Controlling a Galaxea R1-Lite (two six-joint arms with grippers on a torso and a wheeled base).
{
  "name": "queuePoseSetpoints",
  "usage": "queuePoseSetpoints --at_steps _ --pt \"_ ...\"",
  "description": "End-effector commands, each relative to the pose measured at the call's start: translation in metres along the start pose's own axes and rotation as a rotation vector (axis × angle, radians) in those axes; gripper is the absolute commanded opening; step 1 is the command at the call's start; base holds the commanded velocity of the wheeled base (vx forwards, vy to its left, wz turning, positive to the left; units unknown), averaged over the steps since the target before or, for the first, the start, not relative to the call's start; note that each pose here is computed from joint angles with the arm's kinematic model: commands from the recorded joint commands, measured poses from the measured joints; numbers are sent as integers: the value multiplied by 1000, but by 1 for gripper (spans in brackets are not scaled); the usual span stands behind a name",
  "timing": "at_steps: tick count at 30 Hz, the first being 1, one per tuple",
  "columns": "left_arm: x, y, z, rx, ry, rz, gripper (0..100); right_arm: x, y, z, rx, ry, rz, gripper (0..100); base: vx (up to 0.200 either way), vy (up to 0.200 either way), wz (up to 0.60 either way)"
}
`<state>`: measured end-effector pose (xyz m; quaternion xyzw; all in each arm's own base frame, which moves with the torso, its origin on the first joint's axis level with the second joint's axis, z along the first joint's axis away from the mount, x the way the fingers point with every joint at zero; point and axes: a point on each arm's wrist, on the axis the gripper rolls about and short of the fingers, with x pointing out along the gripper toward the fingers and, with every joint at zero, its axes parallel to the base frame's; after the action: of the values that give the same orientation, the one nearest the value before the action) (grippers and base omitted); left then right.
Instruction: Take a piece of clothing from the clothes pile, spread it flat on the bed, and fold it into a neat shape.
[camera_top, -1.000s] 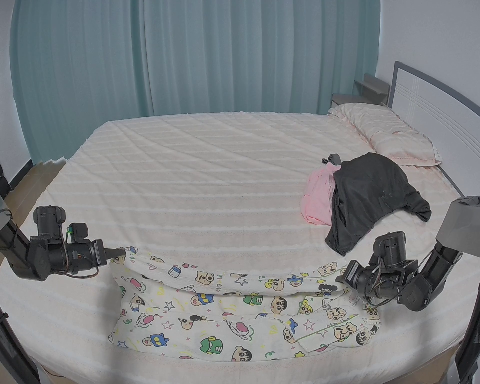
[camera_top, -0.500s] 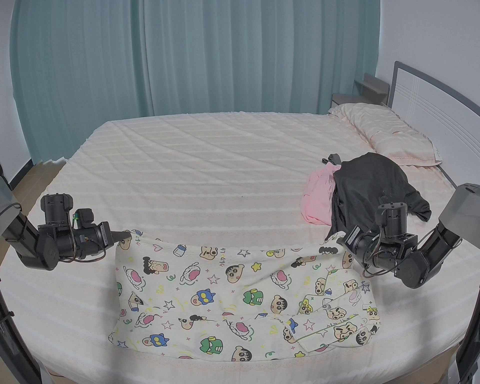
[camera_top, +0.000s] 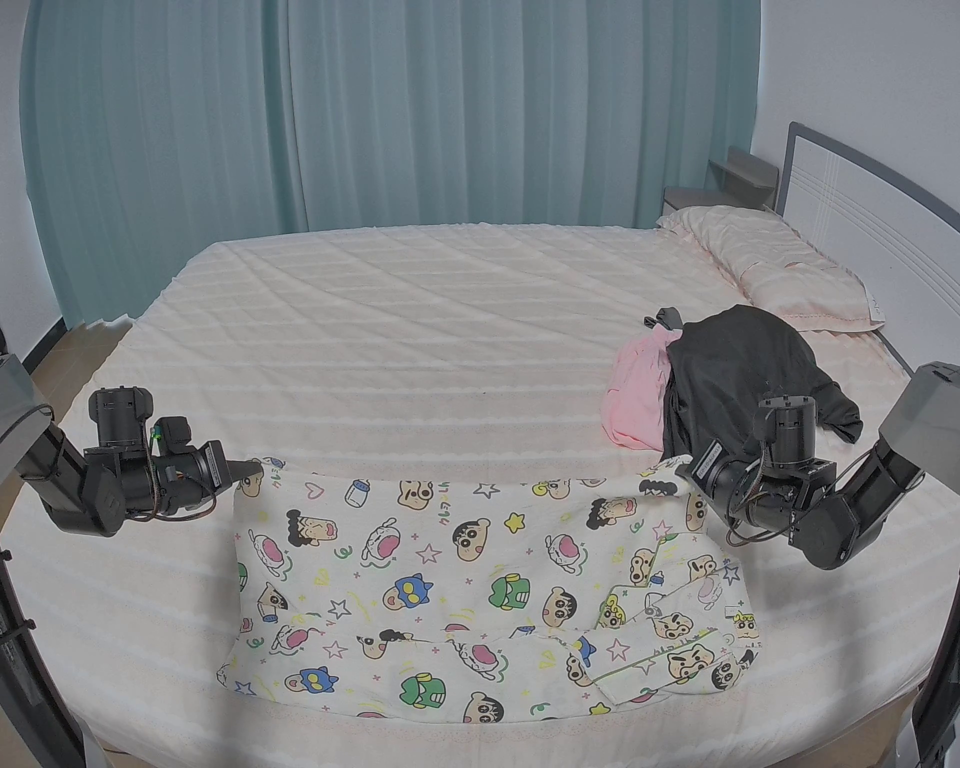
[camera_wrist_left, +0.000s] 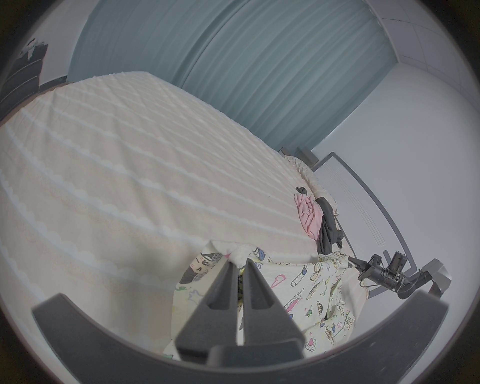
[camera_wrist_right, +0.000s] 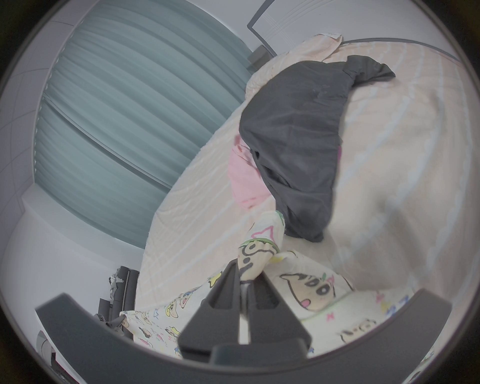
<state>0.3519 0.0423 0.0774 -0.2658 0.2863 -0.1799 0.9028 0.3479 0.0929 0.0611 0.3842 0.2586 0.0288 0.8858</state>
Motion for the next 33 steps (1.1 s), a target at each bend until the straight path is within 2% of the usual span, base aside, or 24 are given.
queuePoseSetpoints --at_steps 1,8,12,15,21,22,25,33 --pt "-1 5 -9 -24 25 14 0 -7 -12 -12 -6 42 -46 0 0 0 0" --pt "-9 8 -30 -23 24 19 0 -21 -24 -28 -49 97 -86 0 0 0 0" --pt "-20 12 -54 -31 18 24 0 -30 -26 -42 -84 138 -103 0 0 0 0" --pt "-22 15 -59 -38 18 31 0 -32 -27 -48 -96 157 -111 0 0 0 0" --pt "-27 25 -84 -93 86 65 0 -41 -39 -63 -159 214 -163 0 0 0 0" --pt "-27 25 -84 -93 86 65 0 -41 -39 -63 -159 214 -163 0 0 0 0" --pt "-26 31 -104 -111 154 85 0 -44 -48 -69 -162 244 -194 0 0 0 0" --pt "-28 36 -122 -142 215 102 0 -41 -63 -80 -159 284 -247 0 0 0 0"
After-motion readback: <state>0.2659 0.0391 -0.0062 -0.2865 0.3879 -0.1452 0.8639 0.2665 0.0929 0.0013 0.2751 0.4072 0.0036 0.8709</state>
